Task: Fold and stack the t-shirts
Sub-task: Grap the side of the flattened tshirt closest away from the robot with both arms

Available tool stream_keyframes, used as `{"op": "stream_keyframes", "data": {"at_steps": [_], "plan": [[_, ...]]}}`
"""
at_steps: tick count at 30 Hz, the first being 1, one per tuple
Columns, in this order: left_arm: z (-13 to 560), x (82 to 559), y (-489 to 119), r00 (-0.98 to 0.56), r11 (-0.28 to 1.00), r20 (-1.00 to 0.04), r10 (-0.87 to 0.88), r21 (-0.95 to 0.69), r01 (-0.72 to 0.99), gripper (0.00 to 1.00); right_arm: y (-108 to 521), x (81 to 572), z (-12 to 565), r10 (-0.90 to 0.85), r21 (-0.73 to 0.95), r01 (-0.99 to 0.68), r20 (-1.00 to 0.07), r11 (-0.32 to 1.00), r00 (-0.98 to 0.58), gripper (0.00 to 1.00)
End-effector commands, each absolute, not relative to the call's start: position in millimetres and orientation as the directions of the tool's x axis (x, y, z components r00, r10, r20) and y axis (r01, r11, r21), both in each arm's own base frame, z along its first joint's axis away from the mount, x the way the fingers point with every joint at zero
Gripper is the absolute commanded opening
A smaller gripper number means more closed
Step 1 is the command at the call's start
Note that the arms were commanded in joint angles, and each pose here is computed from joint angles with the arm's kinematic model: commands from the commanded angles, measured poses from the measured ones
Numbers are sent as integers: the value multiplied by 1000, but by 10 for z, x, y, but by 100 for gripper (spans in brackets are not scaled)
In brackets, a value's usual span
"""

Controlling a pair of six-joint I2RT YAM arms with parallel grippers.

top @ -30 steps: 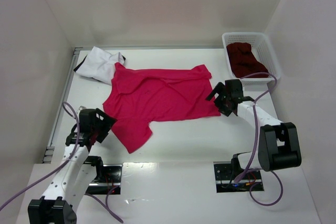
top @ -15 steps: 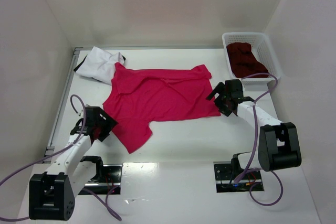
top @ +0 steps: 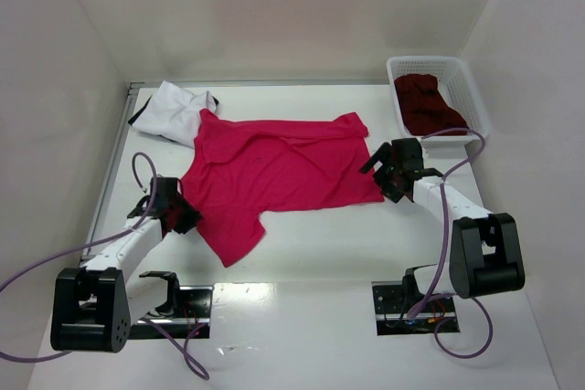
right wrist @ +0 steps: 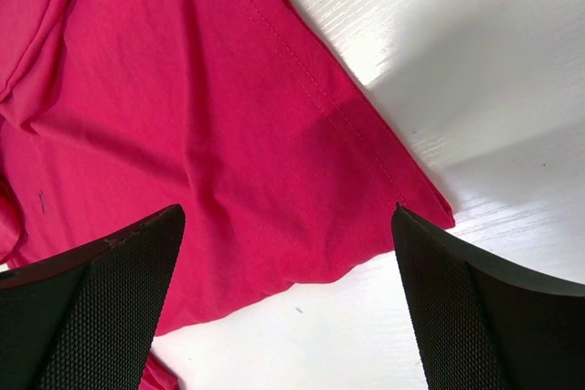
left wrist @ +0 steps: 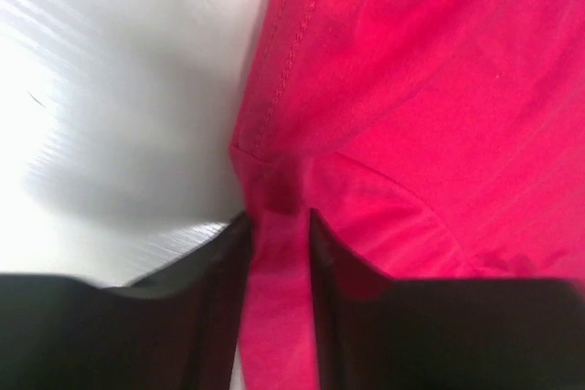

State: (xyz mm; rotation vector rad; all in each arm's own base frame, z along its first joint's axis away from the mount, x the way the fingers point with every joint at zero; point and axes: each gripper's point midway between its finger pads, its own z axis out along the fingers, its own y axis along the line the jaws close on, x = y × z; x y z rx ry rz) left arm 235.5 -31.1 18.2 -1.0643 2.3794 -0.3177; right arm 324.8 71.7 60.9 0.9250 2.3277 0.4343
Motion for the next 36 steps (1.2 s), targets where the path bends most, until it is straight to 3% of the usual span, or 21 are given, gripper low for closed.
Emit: {"op": "stream_keyframes", "data": {"at_steps": [1,3,9,24,26,27,34,36], "plan": [[175,2349,-327,-589,689,-357,-725,-390,-611,32,694,3344,693,719,505,515,-433,693,-543,99],[175,2349,-327,-589,689,-357,-725,-390,-611,19,694,3344,693,719,505,515,-433,693,-543,97],[215,2334,-327,-586,689,-363,-725,-396,-607,0,633,3205,552,739,463,575,-406,674,-538,89],[499,2486,-324,-559,698,-418,-716,-442,-564,0,596,2902,253,781,409,666,-332,624,-529,88],[501,2484,-340,-563,698,-412,-716,-447,-560,0,571,2883,245,781,404,669,-341,624,-523,83],[513,2504,-340,-559,698,-417,-716,-452,-556,0,540,2883,219,786,392,683,-346,617,-512,70],[599,2542,-359,-565,704,-421,-709,-461,-540,0,463,2930,213,783,358,701,-373,616,-498,53],[703,2575,-373,-559,701,-428,-711,-493,-515,0,433,2927,172,775,330,709,-378,624,-506,44]]}}
